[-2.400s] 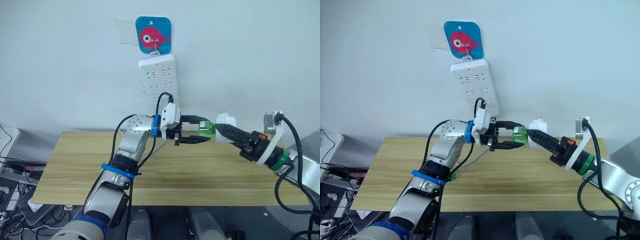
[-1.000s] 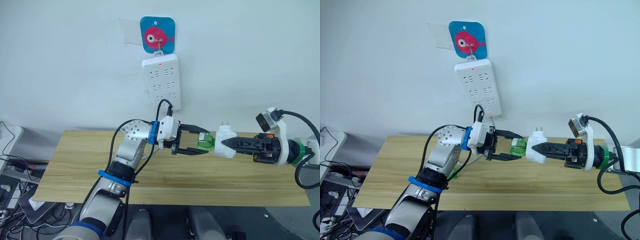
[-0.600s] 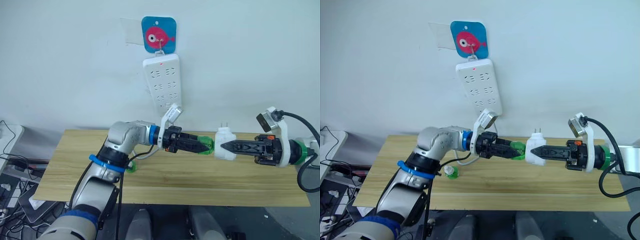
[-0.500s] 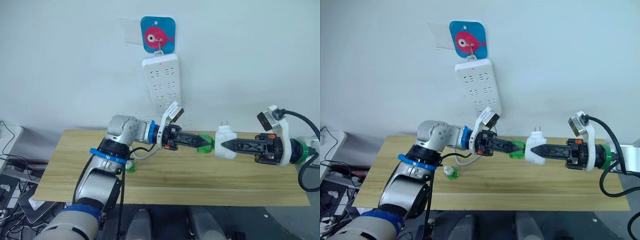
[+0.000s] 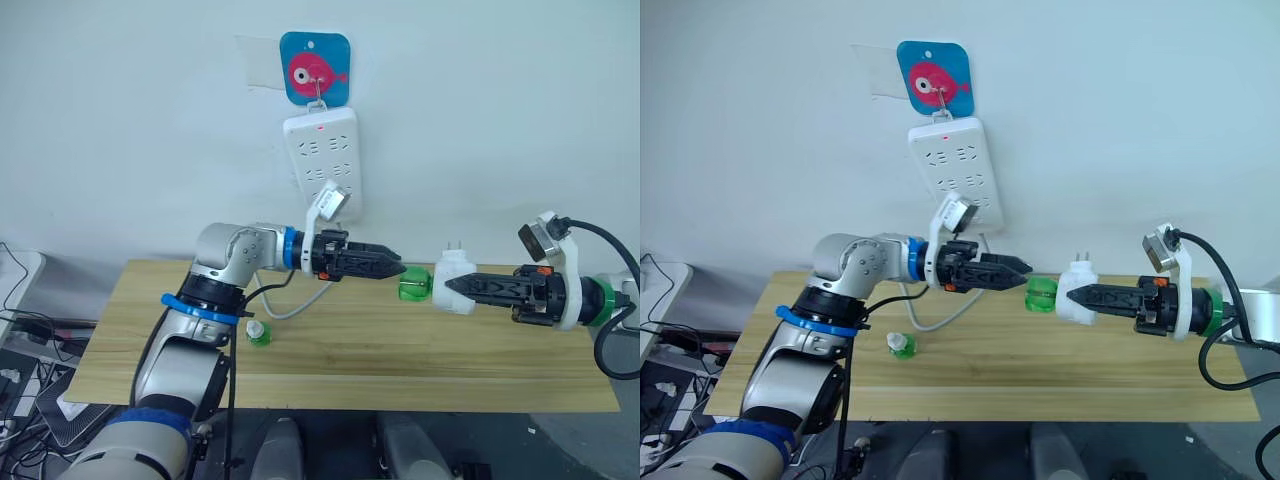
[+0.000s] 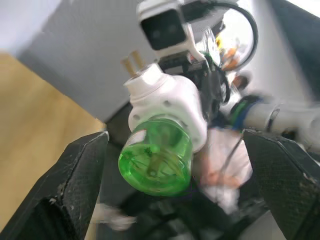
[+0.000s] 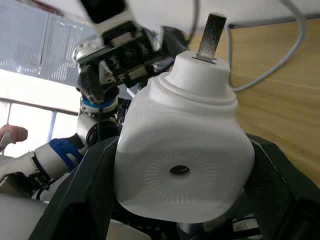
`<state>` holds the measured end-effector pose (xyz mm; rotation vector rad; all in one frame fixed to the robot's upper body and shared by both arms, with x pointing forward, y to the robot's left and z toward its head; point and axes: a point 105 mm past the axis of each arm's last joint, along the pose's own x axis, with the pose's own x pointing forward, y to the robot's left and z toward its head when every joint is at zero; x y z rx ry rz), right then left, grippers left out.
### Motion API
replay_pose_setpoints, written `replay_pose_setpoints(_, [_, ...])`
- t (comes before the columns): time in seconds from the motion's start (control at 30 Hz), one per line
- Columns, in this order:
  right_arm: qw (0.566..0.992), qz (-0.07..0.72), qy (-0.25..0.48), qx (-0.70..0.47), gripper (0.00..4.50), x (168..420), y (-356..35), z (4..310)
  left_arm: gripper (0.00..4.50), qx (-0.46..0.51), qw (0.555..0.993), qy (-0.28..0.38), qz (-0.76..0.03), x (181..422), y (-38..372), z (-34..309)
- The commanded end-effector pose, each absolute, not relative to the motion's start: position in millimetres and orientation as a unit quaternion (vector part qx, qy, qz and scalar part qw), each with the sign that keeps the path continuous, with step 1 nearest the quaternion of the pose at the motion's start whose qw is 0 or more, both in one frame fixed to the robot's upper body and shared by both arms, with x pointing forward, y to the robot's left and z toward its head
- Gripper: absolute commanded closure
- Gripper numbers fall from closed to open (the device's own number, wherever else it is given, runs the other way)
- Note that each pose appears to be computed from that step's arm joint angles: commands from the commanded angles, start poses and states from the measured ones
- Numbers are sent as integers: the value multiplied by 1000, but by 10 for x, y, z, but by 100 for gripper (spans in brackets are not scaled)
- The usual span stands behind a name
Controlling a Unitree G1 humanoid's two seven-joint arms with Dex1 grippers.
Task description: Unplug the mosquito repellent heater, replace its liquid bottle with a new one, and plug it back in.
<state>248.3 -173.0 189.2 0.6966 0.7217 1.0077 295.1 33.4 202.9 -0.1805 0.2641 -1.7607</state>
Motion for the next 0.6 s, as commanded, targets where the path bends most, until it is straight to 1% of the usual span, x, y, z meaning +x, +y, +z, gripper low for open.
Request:
replay_pose_setpoints(0.03, [765, 460, 313, 325, 137, 2491, -1799, 1998, 0, 48, 606, 8, -794, 2770, 316, 2017])
replay_pose_setpoints(0.1, [765, 459, 311, 328, 137, 2505, -1808, 2005, 0, 113, 618, -56, -776, 2794, 310, 1920])
replay_pose_setpoints(0.13, [765, 460, 308, 330, 137, 2515, -1807, 2016, 0, 127, 631, -101, -759, 2835, 287, 1926])
replay_pose_setpoints(0.2, [764, 462, 305, 331, 137, 2527, -1799, 2028, 0, 141, 653, -162, -727, 2907, 251, 1949])
replay_pose_setpoints(0.23, [764, 463, 303, 332, 137, 2533, -1793, 2030, 0, 154, 654, -184, -718, 2915, 236, 1940])
replay_pose_setpoints(0.33, [759, 471, 301, 334, 137, 2522, -1772, 2037, 0, 205, 633, -264, -698, 2870, 182, 1920])
replay_pose_setpoints(0.47, [752, 484, 298, 333, 137, 2499, -1728, 2052, 0, 239, 608, -330, -681, 2821, 120, 1889])
replay_pose_setpoints(0.6, [746, 498, 298, 327, 137, 2455, -1679, 2060, 0, 253, 601, -364, -665, 2830, 75, 1880])
